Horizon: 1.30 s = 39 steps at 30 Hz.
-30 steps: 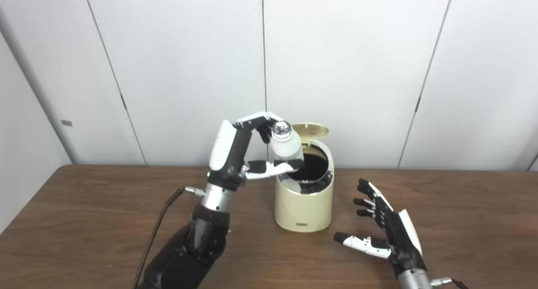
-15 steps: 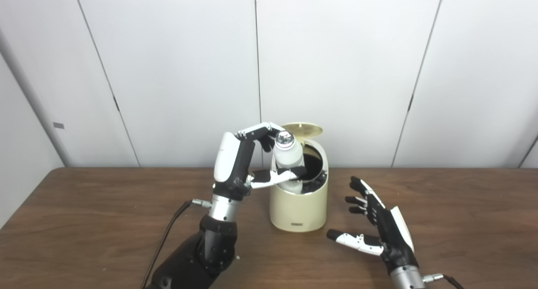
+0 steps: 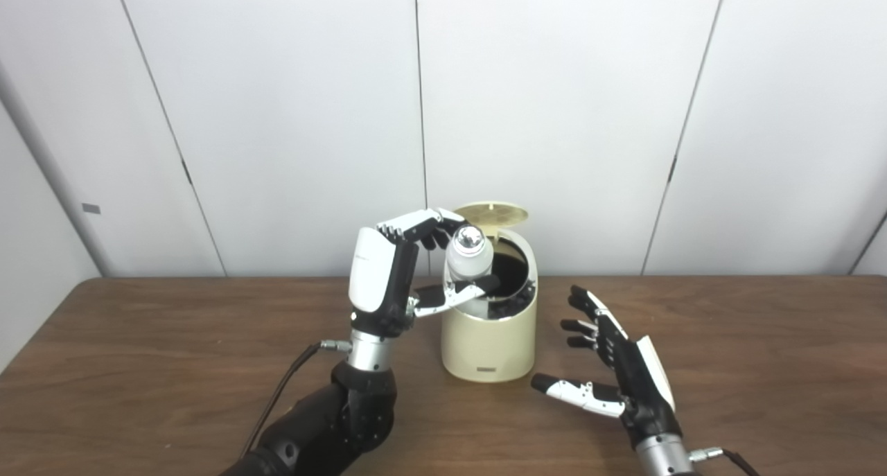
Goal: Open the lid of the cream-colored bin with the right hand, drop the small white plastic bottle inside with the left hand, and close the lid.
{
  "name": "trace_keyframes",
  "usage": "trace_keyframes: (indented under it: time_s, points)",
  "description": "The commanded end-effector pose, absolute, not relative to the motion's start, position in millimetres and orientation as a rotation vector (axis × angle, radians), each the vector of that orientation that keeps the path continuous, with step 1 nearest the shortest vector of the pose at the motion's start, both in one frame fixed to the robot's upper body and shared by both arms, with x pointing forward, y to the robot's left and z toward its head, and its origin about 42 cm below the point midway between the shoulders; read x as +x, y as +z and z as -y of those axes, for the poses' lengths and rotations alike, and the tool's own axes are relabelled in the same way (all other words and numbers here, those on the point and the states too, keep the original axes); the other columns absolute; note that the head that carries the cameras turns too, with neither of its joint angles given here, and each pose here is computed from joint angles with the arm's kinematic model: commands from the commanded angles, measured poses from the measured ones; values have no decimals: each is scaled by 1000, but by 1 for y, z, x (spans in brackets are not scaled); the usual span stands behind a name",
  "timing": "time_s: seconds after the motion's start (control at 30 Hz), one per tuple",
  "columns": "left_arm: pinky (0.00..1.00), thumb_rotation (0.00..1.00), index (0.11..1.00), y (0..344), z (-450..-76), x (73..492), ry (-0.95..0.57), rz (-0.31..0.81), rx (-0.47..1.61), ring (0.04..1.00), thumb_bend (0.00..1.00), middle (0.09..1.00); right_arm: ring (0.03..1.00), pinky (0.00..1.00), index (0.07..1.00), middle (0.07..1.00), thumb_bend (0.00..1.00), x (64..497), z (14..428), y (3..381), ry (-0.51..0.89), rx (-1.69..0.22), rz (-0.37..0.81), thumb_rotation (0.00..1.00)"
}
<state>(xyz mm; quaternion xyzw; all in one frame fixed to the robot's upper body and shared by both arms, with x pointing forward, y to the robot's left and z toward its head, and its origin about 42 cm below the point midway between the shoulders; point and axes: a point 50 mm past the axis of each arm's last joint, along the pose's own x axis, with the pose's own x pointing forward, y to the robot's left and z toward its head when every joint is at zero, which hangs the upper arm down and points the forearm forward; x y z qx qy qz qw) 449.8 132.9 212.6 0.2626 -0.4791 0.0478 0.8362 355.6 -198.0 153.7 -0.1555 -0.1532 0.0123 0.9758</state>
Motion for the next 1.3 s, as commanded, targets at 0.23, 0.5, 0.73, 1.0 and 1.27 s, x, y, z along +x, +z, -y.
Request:
trace_keyframes:
  time_s: [0.23,0.5,0.73,1.0,1.27]
  points:
    - [330,0,508,227,-121,461,119,1061,522,403,504,484,790,718,892,893,855,358,192,177,13,-301,399,316]
    - [347,0,506,217,-115,457,68,988,502,407,503,499,787,711,892,889,866,358,192,179,12,-300,403,334]
    - [228,0,504,210,-110,456,41,935,490,434,505,465,793,720,895,895,865,358,192,180,15,-297,406,335]
    - [366,0,520,201,-114,461,-27,799,497,419,503,489,799,728,897,899,863,357,192,182,11,-295,401,333]
    - [476,0,503,202,-120,462,-35,755,475,547,521,497,795,718,892,893,864,357,192,182,14,-297,404,328]
